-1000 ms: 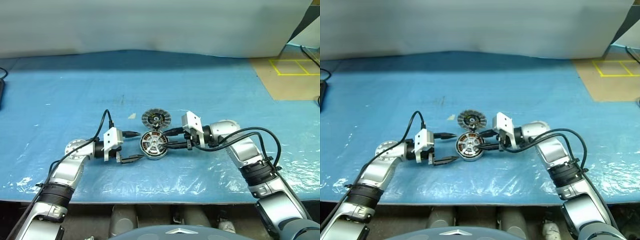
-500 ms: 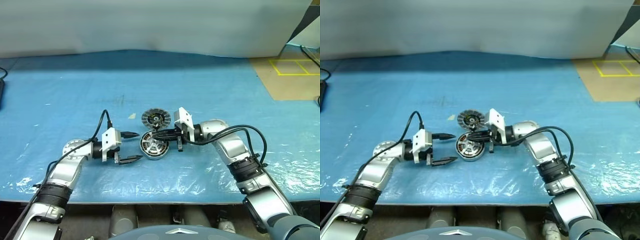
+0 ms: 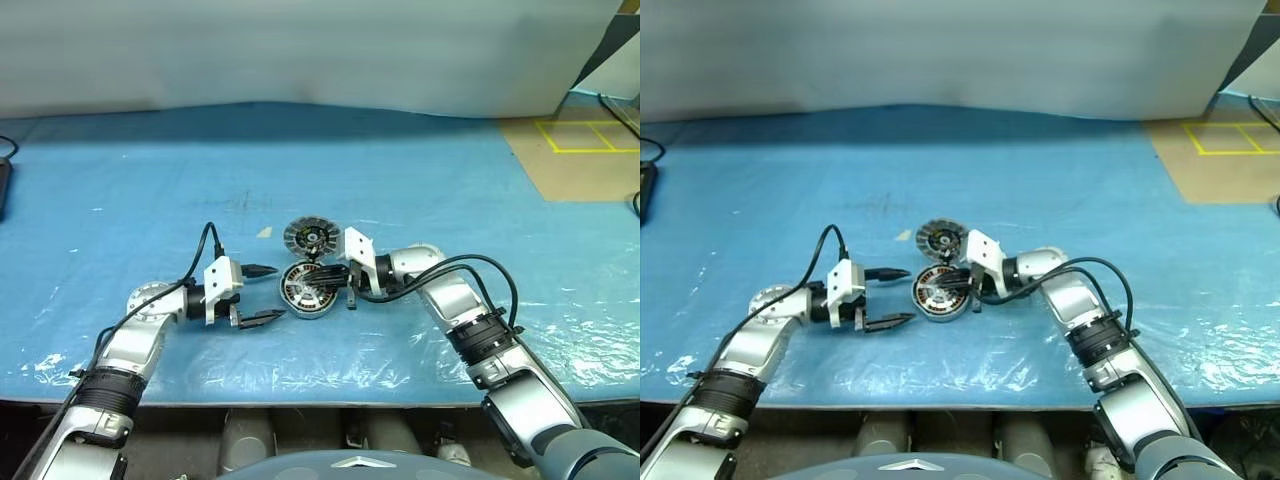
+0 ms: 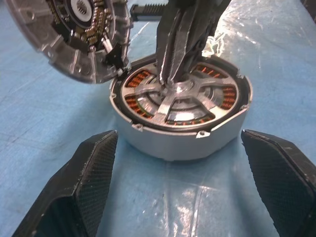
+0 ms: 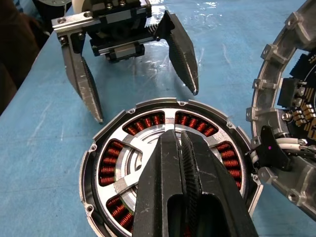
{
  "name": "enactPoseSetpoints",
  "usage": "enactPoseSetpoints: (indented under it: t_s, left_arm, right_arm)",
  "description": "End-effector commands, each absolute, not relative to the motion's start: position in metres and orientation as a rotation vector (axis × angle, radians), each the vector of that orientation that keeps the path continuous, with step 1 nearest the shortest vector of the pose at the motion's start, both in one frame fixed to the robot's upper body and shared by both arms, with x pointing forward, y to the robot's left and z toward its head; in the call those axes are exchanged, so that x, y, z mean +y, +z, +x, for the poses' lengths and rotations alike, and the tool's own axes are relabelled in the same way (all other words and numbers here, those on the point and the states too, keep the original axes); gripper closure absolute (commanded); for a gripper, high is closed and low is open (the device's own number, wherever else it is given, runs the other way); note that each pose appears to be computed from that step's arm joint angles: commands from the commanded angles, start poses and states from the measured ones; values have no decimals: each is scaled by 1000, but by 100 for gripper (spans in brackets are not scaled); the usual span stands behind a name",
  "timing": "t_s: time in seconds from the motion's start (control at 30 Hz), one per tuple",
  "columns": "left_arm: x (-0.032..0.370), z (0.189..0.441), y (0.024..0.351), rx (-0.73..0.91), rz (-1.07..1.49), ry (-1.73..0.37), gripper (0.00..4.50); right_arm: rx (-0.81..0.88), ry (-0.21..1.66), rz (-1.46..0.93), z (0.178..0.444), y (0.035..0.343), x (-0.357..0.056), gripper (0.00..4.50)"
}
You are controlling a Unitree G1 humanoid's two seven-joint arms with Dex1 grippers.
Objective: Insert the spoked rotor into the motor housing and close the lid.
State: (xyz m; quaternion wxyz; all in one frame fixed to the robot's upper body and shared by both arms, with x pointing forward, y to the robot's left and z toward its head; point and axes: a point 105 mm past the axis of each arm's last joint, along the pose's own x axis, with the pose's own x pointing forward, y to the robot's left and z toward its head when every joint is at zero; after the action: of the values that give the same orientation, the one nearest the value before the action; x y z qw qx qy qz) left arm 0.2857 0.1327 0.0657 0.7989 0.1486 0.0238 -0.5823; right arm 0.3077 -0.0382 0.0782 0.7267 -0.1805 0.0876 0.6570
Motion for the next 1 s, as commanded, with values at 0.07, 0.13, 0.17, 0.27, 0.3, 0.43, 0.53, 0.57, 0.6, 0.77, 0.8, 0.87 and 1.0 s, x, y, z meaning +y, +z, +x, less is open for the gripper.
enactPoseSetpoints:
  t_s: [0.07,0.13,0.17,0.27,0.3,0.43,0.53,0.57,0.6,0.77,0.8,0.87,1.0]
  left_arm:
    - [131,288,78,3,342,-1264,27]
    - [132,286,79,0,342,-1267,27]
    - [131,285,79,0,341,-1267,27]
    - [131,280,79,0,339,-1270,27]
    - [131,279,79,0,338,-1270,27]
    - [131,278,78,1,337,-1267,27]
    - [133,278,78,4,335,-1264,27]
    - [133,278,78,4,335,-1263,27]
    - [134,279,79,4,335,-1262,27]
    - [133,281,81,1,338,-1259,27]
    - [133,281,82,0,338,-1258,27]
    - [132,280,83,-2,339,-1256,27]
    - [131,280,84,-5,340,-1244,27]
  right_arm:
    - [224,1456,-314,302,77,-46,440]
    - [174,1477,-243,299,94,-43,440]
    - [154,1484,-217,298,101,-43,440]
    - [96,1504,-114,296,127,-45,440]
    - [89,1501,-91,296,133,-47,440]
    - [148,1434,-164,300,121,-69,446]
    - [205,1373,-220,305,109,-92,446]
    - [216,1345,-238,309,107,-98,446]
    - [226,1310,-264,315,105,-105,446]
    - [169,1106,-345,361,113,-116,446]
    - [148,1080,-328,370,118,-113,446]
    - [119,1068,-324,380,123,-106,446]
    - [75,1112,-287,387,134,-86,446]
